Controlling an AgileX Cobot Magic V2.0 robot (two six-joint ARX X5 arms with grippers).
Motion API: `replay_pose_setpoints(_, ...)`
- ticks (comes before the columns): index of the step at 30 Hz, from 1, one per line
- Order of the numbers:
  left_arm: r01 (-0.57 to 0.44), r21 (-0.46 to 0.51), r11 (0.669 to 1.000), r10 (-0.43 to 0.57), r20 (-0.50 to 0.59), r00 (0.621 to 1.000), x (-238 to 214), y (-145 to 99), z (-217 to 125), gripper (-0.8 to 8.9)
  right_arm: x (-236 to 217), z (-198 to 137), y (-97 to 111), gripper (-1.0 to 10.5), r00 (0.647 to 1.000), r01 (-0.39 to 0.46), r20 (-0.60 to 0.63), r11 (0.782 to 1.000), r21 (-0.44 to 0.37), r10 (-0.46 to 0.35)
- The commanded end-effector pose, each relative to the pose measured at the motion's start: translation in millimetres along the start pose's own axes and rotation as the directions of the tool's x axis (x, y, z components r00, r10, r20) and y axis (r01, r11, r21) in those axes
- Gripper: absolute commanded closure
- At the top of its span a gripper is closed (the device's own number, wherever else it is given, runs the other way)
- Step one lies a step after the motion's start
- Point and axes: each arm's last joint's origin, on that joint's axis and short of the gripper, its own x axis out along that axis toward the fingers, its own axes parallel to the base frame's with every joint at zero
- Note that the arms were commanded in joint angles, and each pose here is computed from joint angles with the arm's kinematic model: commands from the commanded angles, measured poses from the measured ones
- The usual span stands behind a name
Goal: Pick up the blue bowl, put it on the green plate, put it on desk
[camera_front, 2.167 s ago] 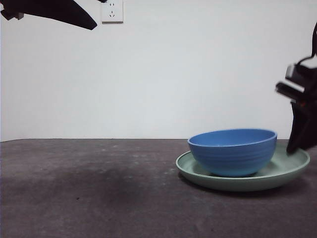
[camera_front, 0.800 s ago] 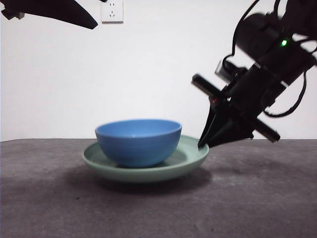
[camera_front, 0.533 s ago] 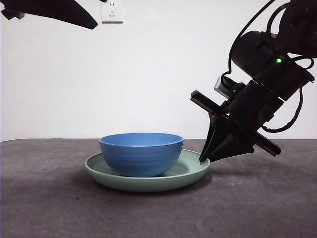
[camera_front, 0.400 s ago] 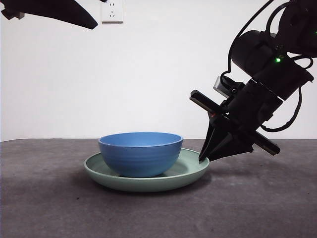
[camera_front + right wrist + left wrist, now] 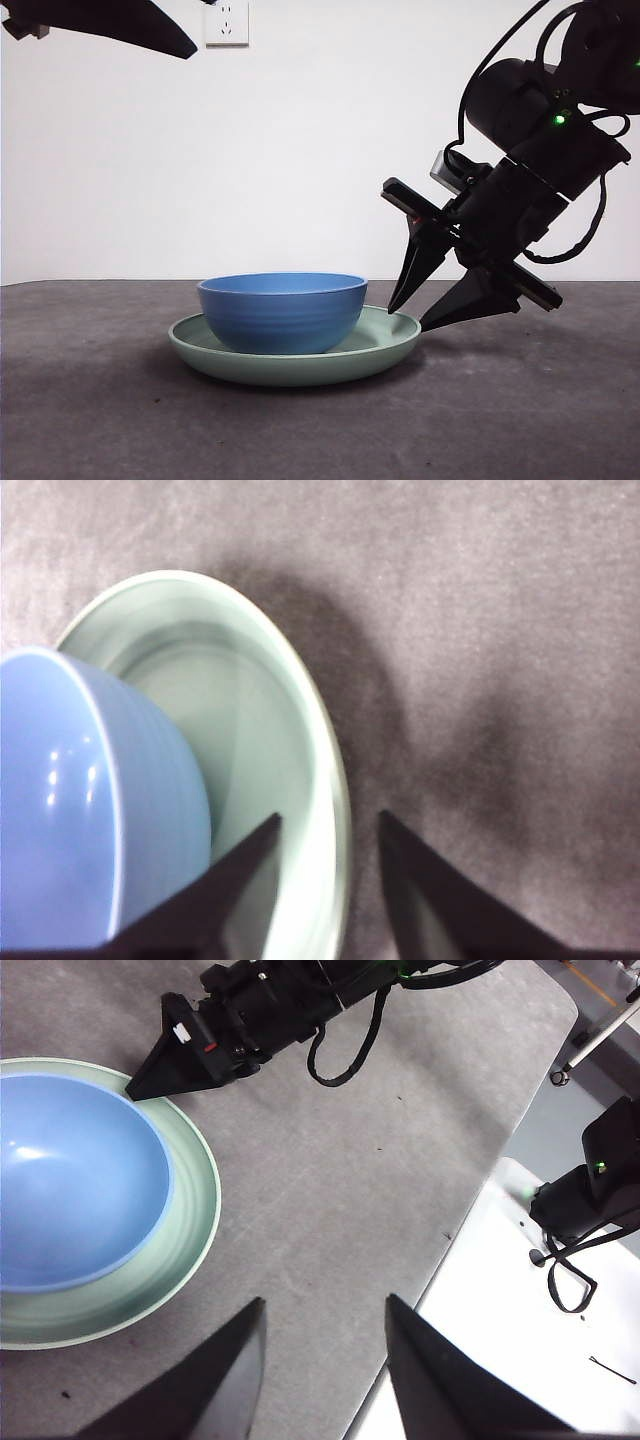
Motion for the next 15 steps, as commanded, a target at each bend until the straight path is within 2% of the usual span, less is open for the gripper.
replay_pose_setpoints(1,0.013,0.016,1.000,-0.013,0.002,1.000,1,-2,2,6.24,-3,5,7,7.7,1.000,-0.011,0.018,1.000,-0.008,0.011)
replay_pose_setpoints(9,0.012,0.017,1.000,-0.012,0.003,1.000,1,-2,2,6.24,-45,8,27,7.7,0.996,0.014,0.094,0.992,-0.122,-0.002)
replay_pose_setpoints(15,0.012,0.017,1.000,-0.012,0.003,1.000,1,-2,2,6.24,-96,1,48,7.7,0.990,0.009,0.136,0.964,-0.267,0.028)
